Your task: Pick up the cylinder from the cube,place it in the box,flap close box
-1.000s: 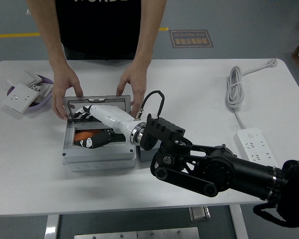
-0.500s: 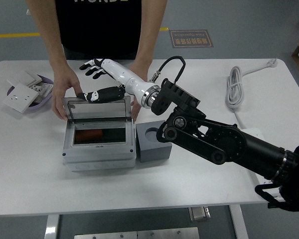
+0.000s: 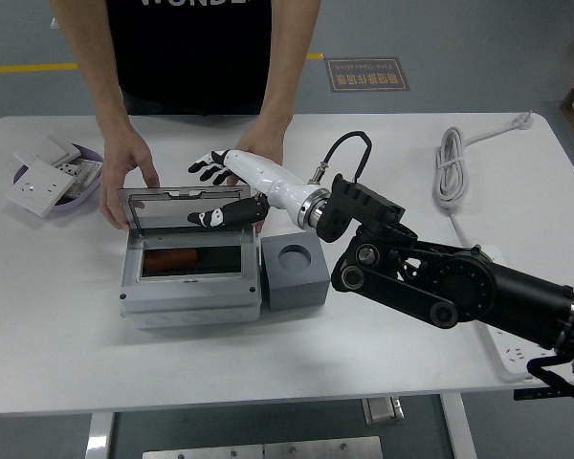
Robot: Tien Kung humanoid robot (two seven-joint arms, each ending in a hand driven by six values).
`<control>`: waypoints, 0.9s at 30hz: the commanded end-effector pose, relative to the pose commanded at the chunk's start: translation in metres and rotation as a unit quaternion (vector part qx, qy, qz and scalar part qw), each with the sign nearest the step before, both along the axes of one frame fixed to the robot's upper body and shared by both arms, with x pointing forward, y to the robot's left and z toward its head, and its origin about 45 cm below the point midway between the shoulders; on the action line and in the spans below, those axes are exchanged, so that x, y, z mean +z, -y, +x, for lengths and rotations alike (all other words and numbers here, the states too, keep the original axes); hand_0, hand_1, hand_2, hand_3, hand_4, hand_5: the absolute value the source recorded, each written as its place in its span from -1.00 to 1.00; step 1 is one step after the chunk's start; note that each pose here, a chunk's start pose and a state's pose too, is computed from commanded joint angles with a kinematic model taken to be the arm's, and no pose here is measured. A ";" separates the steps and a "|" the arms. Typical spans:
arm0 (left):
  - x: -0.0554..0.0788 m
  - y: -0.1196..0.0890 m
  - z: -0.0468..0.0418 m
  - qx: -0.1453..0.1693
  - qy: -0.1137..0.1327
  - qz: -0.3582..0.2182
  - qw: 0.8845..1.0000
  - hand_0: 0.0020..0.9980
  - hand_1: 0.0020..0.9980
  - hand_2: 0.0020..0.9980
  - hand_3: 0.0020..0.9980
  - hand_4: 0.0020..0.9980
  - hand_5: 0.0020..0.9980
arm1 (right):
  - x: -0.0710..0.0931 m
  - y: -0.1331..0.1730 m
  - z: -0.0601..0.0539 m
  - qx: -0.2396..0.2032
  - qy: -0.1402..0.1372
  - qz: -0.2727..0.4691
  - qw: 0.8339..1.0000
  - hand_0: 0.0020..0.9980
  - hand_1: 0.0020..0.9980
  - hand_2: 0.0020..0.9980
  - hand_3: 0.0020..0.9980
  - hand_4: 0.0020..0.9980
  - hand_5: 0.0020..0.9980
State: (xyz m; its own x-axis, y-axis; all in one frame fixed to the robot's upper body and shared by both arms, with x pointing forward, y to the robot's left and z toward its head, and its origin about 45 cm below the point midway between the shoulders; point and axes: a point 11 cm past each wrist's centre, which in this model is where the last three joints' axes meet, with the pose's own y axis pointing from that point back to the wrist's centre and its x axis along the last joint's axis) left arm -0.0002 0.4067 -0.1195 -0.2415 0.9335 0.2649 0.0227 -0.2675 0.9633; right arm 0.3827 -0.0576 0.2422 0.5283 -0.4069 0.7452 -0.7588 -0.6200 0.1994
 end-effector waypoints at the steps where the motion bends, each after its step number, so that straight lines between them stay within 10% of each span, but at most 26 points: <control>1: 0.000 0.000 -0.0001 0.000 0.000 0.000 1.000 0.85 0.71 0.71 0.91 -1.00 -1.00 | -0.001 0.001 -0.002 0.003 -0.001 -0.003 1.000 0.65 0.42 0.46 0.54 0.66 -0.33; 19: 0.000 -0.001 -0.0001 0.004 0.003 0.002 1.000 0.85 0.71 0.71 0.91 -1.00 -1.00 | -0.011 -0.022 -0.055 0.075 -0.037 -0.012 0.996 0.64 0.43 0.46 0.53 0.45 -0.28; 27: 0.001 -0.003 -0.0001 0.004 0.003 0.003 1.000 0.85 0.71 0.71 0.91 -1.00 -1.00 | -0.013 -0.023 -0.058 0.084 -0.047 -0.022 0.995 0.64 0.43 0.48 0.46 0.10 -0.24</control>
